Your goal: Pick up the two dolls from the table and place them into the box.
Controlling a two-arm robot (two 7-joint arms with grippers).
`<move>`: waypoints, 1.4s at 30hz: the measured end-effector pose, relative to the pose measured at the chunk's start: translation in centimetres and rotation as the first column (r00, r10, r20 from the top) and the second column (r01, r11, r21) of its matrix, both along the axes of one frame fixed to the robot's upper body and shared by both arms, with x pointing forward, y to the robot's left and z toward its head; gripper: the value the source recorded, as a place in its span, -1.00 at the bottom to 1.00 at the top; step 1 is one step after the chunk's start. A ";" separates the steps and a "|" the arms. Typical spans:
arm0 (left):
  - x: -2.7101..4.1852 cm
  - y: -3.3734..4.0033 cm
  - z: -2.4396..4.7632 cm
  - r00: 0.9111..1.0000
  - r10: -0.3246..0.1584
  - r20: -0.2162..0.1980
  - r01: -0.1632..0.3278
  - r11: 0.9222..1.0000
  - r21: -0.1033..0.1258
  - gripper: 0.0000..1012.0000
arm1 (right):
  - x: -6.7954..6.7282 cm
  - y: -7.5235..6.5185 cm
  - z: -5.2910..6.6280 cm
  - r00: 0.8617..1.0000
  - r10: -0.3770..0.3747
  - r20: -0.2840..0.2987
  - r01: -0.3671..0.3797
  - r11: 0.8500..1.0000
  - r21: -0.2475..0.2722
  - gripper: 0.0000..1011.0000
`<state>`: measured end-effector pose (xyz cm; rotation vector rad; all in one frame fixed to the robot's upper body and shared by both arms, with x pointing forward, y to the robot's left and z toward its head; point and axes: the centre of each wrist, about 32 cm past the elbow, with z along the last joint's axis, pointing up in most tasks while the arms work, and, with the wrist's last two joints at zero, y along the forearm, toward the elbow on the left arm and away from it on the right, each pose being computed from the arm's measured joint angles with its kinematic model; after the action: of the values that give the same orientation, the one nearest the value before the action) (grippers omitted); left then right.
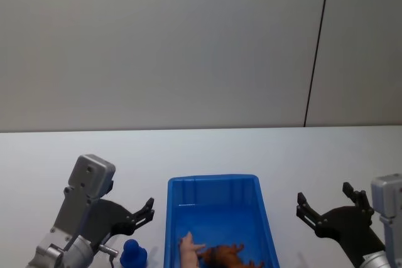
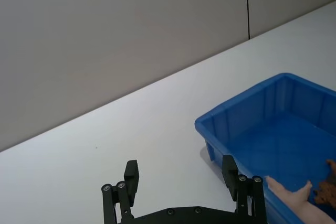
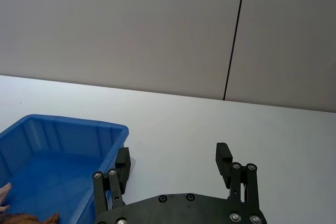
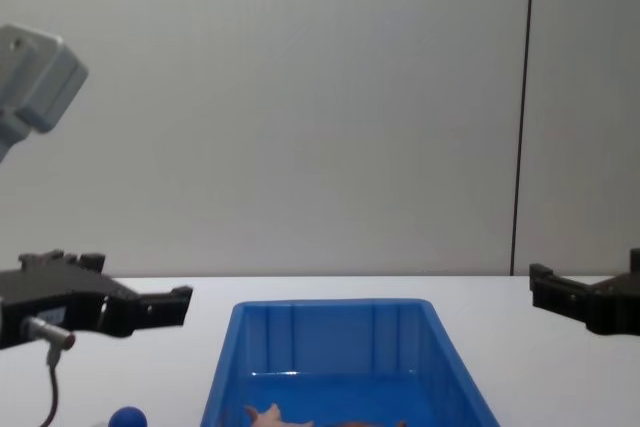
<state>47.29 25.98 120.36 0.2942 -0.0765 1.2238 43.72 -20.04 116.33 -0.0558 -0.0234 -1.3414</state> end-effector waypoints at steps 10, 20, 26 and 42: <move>0.01 1.42 -0.76 0.996 -0.011 -0.083 0.010 1.000 -0.008 0.98 | 0.0 0.0 0.0 1.000 -0.001 0.000 0.001 1.000 0.000 0.98; -0.11 2.34 -1.64 0.989 -0.034 -0.143 0.030 0.999 -0.030 0.98 | 0.0 0.0 0.0 1.000 -0.001 0.000 0.001 1.000 0.000 0.98; -0.17 2.70 -2.17 0.984 -0.045 -0.172 0.038 0.998 -0.041 0.98 | 0.0 0.0 0.0 1.000 -0.001 0.000 0.001 1.000 0.000 0.98; -0.15 3.12 -3.28 0.972 -0.066 -0.225 0.055 0.997 -0.055 0.79 | 0.0 0.0 0.0 1.000 -0.001 0.000 0.001 1.000 0.000 0.98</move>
<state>47.14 29.11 117.08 0.3843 0.1407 1.1232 43.70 -20.04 116.31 -0.0565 -0.0233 -1.3423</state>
